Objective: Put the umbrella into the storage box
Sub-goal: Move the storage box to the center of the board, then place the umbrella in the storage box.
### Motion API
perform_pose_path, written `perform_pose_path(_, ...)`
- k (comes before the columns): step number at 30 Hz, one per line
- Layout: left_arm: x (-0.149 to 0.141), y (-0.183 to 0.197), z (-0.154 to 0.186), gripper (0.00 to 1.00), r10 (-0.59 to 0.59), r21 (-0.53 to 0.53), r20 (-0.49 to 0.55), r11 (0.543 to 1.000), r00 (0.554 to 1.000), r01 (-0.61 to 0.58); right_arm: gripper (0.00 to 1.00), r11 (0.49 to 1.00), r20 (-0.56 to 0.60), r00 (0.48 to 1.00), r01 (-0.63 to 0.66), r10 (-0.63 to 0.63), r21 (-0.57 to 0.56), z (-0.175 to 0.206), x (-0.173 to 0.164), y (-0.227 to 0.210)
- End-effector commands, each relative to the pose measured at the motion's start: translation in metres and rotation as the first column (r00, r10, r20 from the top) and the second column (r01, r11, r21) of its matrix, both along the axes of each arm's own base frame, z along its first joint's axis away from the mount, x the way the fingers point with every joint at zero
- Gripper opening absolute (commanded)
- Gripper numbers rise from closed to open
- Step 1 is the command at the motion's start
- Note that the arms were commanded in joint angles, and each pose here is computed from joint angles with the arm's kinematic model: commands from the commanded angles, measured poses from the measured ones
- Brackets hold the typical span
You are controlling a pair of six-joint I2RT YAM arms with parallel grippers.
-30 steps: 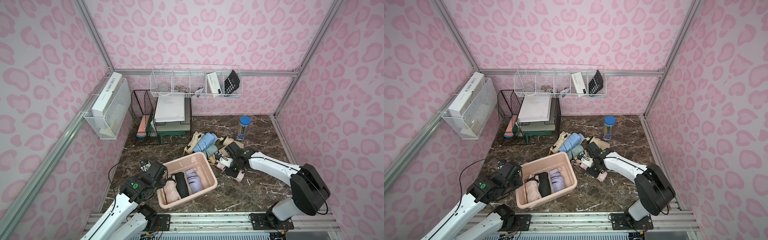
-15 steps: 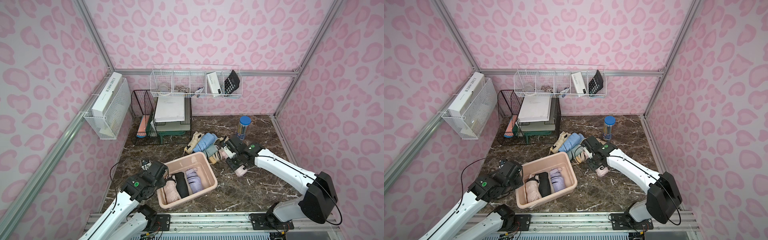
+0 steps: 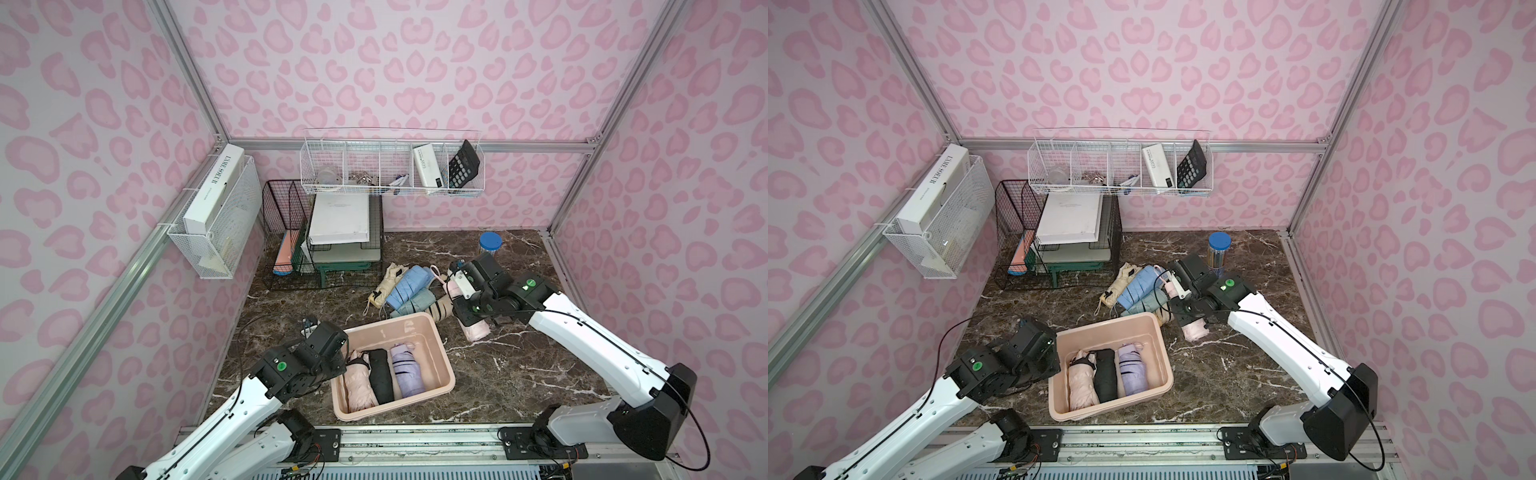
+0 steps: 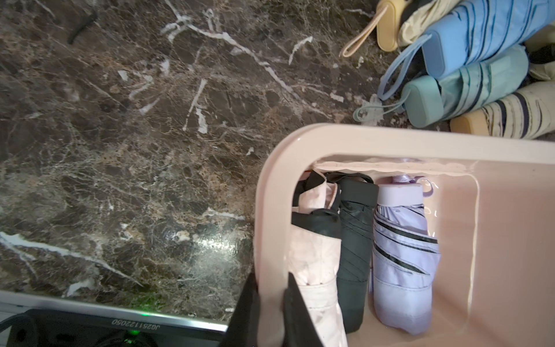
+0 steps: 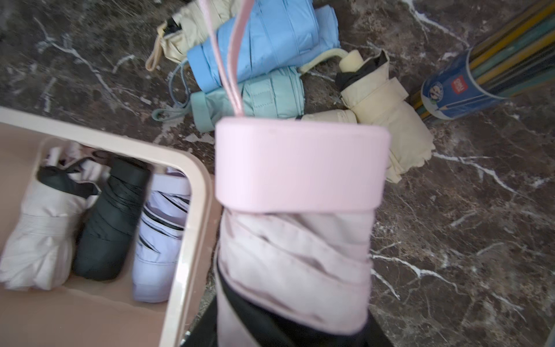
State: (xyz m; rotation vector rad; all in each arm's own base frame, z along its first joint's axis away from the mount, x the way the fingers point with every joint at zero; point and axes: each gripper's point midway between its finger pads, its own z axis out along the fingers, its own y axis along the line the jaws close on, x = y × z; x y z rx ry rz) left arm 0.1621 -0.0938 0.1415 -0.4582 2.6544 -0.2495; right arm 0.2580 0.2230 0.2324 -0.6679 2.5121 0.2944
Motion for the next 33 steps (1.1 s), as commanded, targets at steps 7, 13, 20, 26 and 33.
perform_pose_path(7, 0.004, -0.036, 0.011, 0.03, 0.035, -0.033, 0.056, 0.999, 0.998, -0.034, 0.11, 0.971, -0.071, 0.995, -0.047, 0.065, 0.235, 0.028, -0.043, 0.050)
perform_pose_path(13, 0.007, -0.051, 0.015, 0.03, 0.054, -0.019, 0.085, 0.998, 0.995, -0.053, 0.10, 0.978, -0.161, 0.986, -0.011, 0.045, 0.207, -0.005, -0.079, 0.059)
perform_pose_path(20, 0.009, -0.060, 0.014, 0.03, 0.065, -0.020, 0.092, 0.998, 0.994, -0.063, 0.10, 0.990, -0.199, 0.980, 0.039, -0.011, 0.135, -0.043, -0.100, 0.069)
perform_pose_path(26, 0.005, -0.057, 0.010, 0.03, 0.070, -0.019, 0.082, 0.997, 0.994, -0.069, 0.10, 0.996, -0.189, 0.979, 0.080, -0.073, 0.032, -0.078, -0.095, 0.065)
perform_pose_path(33, 0.003, -0.054, 0.008, 0.03, 0.082, -0.020, 0.076, 0.997, 0.994, -0.080, 0.13, 0.991, -0.160, 0.979, 0.113, -0.123, -0.072, -0.114, -0.091, 0.056)
